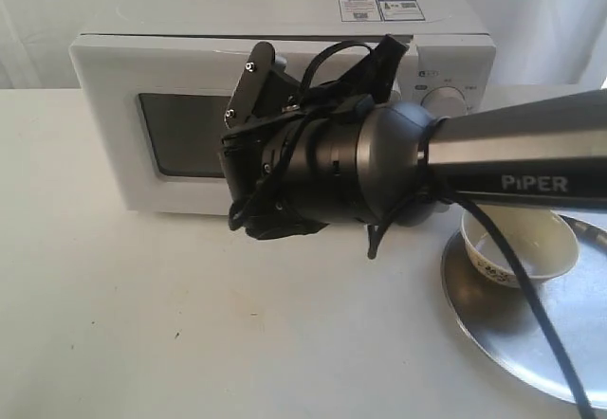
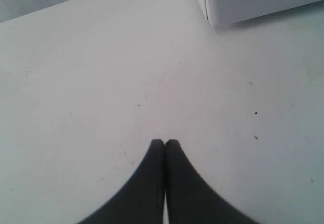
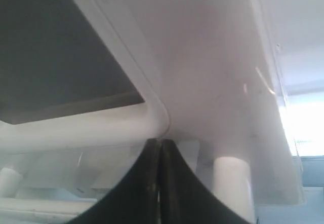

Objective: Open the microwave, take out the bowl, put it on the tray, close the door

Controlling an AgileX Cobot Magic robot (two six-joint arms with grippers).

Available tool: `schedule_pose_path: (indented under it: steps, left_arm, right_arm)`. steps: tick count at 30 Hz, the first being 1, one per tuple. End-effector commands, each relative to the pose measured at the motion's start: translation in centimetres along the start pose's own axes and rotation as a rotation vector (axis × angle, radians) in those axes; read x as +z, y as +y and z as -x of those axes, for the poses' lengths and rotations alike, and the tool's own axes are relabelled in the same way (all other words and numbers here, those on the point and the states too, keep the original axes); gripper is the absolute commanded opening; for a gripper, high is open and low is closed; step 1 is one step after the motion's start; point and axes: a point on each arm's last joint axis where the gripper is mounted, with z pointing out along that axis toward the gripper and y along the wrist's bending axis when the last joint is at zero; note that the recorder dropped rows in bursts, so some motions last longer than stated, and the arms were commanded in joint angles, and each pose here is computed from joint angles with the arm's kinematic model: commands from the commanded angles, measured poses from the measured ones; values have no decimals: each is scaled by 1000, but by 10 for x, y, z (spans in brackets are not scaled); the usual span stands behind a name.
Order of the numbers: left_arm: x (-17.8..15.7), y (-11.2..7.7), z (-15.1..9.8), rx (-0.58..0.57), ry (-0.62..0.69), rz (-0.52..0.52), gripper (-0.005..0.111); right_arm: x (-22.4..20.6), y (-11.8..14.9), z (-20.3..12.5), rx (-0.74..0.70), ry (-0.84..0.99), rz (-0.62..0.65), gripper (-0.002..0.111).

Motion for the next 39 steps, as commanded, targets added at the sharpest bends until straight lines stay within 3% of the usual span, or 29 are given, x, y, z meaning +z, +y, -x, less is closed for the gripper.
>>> schedule_pose_path:
  steps: [1, 13, 20, 28, 31, 35, 39]
  left_arm:
    - [-1, 0, 1, -5, -6, -3, 0]
    - [-1, 0, 1, -5, -6, -3, 0]
    - [-1, 0, 1, -5, -6, -3, 0]
    - [-1, 0, 1, -5, -6, -3, 0]
    - [-1, 0, 1, -5, -6, -3, 0]
    - [-1, 0, 1, -5, -6, -3, 0]
    - [-1, 0, 1, -5, -6, -3, 0]
  right_arm:
    - [20, -3, -4, -4, 14, -50, 0]
    - [23, -9, -1, -63, -18, -142, 0]
    - [4, -7, -4, -42, 36, -41, 0]
    - [-74, -68, -10, 167, -58, 119, 0]
    - [-119, -112, -42, 271, -106, 281, 0]
    - [-144, -143, -81, 449, -57, 512, 0]
    - [-155, -180, -103, 546, -138, 522, 0]
